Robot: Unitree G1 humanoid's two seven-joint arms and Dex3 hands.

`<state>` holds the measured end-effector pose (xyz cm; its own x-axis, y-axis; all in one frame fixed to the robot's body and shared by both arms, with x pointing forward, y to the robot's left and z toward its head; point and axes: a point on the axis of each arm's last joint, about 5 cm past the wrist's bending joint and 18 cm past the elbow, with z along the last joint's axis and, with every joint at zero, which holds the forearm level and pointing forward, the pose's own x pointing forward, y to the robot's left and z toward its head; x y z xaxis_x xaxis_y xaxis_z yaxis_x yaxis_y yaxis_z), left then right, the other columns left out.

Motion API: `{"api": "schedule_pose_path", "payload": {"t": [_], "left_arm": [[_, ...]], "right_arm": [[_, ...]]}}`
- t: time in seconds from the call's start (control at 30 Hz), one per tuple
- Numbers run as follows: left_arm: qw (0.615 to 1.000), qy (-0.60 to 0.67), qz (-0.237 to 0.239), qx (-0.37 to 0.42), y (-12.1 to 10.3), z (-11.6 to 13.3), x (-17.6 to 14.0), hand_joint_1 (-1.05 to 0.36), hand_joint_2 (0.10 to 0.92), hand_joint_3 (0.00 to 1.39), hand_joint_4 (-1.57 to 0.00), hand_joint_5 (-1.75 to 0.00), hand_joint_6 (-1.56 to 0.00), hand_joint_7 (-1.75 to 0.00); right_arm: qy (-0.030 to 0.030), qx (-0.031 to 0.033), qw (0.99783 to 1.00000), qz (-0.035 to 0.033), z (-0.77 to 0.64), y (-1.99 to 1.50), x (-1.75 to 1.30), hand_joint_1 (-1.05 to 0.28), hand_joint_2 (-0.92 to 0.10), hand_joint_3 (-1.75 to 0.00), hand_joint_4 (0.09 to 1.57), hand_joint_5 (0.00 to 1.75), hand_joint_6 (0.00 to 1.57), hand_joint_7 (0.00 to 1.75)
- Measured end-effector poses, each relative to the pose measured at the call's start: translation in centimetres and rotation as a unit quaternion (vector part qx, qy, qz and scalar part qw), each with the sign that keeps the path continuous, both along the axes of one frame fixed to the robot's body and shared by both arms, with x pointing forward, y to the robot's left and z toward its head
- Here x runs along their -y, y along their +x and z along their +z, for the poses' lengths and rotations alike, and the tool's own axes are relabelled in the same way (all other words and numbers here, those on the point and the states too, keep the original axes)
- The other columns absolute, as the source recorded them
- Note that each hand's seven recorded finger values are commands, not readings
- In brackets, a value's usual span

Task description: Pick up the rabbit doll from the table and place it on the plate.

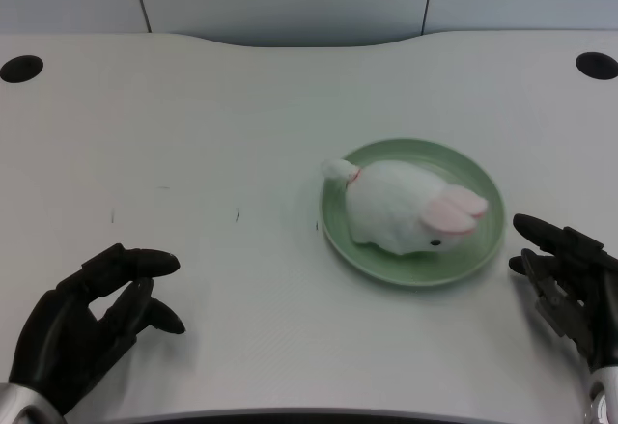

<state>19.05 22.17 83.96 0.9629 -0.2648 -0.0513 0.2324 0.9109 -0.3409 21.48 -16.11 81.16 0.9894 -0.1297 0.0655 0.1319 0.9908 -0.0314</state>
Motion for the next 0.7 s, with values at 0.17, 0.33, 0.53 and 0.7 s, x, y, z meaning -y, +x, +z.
{"api": "schedule_pose_path", "payload": {"t": [0.17,0.33,0.53,0.7], "left_arm": [[1.0,0.003,-0.001,-0.003,-0.04,-0.05,0.04,-0.66,0.921,0.39,-0.48,-1.63,-0.55,-0.98],[1.0,0.004,0.001,-0.004,-0.11,-0.11,0.04,-0.67,0.921,0.38,-0.48,-1.63,-0.56,-1.0],[1.0,0.0,0.003,-0.009,-0.26,-0.25,0.11,-0.66,0.921,0.36,-0.48,-1.62,-0.55,-0.99],[1.0,-0.004,0.005,-0.009,-0.28,-0.3,0.19,-0.67,0.921,0.36,-0.47,-1.63,-0.54,-0.99]], "right_arm": [[0.0098,-0.0013,0.99995,-0.0016,-0.03,0.0,0.08,-0.34,-0.92,-0.33,0.58,0.92,0.87,0.0],[0.009,-0.0035,0.99995,0.0001,-0.1,-0.05,0.04,-0.35,-0.92,-0.33,0.56,0.91,0.88,0.01],[0.0128,-0.0033,0.99991,0.0008,-0.1,-0.05,0.04,-0.33,-0.92,-0.32,0.56,0.93,0.87,0.0],[0.0133,-0.0035,0.99991,-0.0009,-0.1,-0.05,0.07,-0.34,-0.92,-0.32,0.57,0.92,0.86,0.0]]}}
